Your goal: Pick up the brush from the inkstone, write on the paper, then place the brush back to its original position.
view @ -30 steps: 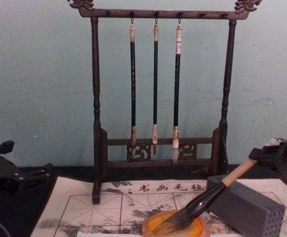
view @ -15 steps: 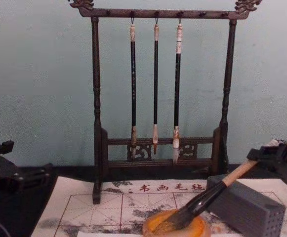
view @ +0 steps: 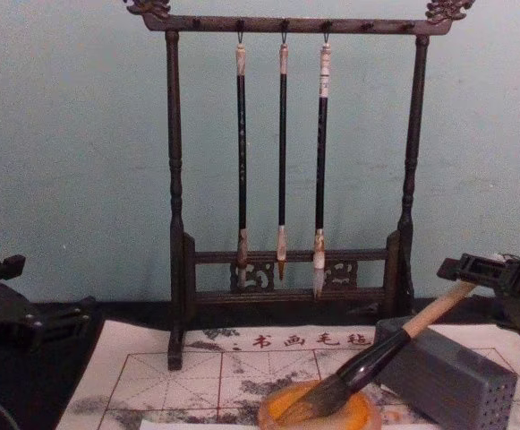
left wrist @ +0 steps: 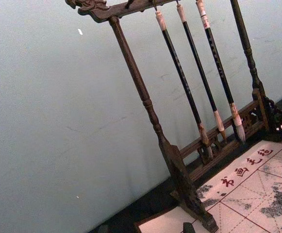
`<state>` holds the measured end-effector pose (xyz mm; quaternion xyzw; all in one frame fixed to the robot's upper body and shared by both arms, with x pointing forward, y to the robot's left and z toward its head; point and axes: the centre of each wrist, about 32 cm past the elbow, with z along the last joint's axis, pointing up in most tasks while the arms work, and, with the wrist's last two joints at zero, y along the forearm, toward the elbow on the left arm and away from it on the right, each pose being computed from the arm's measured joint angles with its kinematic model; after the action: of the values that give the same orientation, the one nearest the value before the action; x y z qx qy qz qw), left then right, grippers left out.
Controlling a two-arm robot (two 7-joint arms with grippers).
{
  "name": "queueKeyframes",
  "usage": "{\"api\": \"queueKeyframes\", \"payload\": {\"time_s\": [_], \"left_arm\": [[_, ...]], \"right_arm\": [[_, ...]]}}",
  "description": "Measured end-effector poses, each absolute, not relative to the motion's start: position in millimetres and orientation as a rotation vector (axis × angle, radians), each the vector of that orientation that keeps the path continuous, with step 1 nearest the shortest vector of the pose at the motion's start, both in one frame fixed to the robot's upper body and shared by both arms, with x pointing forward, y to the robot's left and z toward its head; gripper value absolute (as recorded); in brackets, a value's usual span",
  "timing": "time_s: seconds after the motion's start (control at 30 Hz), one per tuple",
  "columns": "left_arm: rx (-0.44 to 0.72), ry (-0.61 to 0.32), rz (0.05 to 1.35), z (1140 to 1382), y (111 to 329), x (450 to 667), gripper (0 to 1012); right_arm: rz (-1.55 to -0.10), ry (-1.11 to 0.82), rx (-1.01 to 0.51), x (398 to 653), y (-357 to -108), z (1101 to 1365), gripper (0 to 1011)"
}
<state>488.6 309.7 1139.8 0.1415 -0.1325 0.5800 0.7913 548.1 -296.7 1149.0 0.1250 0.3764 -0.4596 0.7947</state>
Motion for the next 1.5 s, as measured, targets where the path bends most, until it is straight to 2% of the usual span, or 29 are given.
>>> {"api": "queueKeyframes", "payload": {"time_s": [0.07,0.13,0.2,0.23,0.33,1.1,1.5], "left_arm": [[0.304,-0.285,1.248,1140,310,489,1001],[0.304,-0.285,1.248,1140,310,489,1001],[0.305,-0.285,1.248,1140,310,489,1001],[0.304,-0.285,1.248,1140,310,489,1001],[0.304,-0.285,1.248,1140,310,489,1001],[0.304,-0.285,1.248,1140,310,489,1001],[0.304,-0.285,1.248,1140,310,489,1001]], "right_arm": [[-0.988,0.809,0.269,548,-297,1149,748],[-0.988,0.809,0.269,548,-297,1149,848],[-0.988,0.809,0.269,548,-297,1149,865],[-0.988,0.809,0.269,548,-297,1149,917],[-0.988,0.808,0.270,548,-297,1149,992],[-0.983,0.772,0.255,540,-305,1152,1002],[-1.037,0.464,0.172,514,-316,1144,1002]]}}
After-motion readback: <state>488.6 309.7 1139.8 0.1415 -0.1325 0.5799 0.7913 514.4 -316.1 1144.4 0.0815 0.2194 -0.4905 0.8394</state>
